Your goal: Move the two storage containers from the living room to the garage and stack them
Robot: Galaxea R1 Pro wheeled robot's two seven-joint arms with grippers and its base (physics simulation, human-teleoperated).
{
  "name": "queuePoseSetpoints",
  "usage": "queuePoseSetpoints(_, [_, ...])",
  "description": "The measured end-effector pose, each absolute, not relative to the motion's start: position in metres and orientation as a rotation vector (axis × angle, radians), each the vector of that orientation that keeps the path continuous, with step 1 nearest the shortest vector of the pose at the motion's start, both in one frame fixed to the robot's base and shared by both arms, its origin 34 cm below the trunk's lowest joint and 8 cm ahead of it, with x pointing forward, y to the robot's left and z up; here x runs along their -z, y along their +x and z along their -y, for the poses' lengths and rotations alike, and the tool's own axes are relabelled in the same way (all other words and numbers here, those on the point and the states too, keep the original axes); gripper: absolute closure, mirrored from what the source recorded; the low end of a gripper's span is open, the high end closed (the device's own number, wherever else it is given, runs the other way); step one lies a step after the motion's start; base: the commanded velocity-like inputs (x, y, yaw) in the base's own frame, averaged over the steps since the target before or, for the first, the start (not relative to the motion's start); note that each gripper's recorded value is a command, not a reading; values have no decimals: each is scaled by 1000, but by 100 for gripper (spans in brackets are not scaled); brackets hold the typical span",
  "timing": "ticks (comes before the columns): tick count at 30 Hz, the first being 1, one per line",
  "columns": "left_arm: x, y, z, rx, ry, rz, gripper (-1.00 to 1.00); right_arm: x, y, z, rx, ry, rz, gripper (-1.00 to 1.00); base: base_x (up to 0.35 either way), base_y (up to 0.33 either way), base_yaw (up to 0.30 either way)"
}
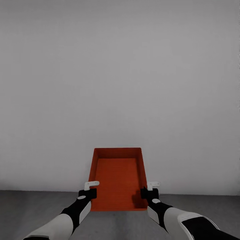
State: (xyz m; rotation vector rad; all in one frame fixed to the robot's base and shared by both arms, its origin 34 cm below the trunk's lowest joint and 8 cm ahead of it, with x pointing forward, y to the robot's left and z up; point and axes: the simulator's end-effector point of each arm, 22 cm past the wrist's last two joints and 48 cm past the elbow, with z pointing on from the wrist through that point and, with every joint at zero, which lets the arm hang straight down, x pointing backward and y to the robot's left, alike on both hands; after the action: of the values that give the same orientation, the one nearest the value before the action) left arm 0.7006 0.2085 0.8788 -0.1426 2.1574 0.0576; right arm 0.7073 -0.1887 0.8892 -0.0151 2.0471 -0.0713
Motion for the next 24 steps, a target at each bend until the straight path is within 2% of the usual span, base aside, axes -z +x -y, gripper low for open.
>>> queuePoseSetpoints(24, [-858,697,-208,-60,-144,-2194,100,-868,704,189,71,-17,-2084,100,0,0,-119])
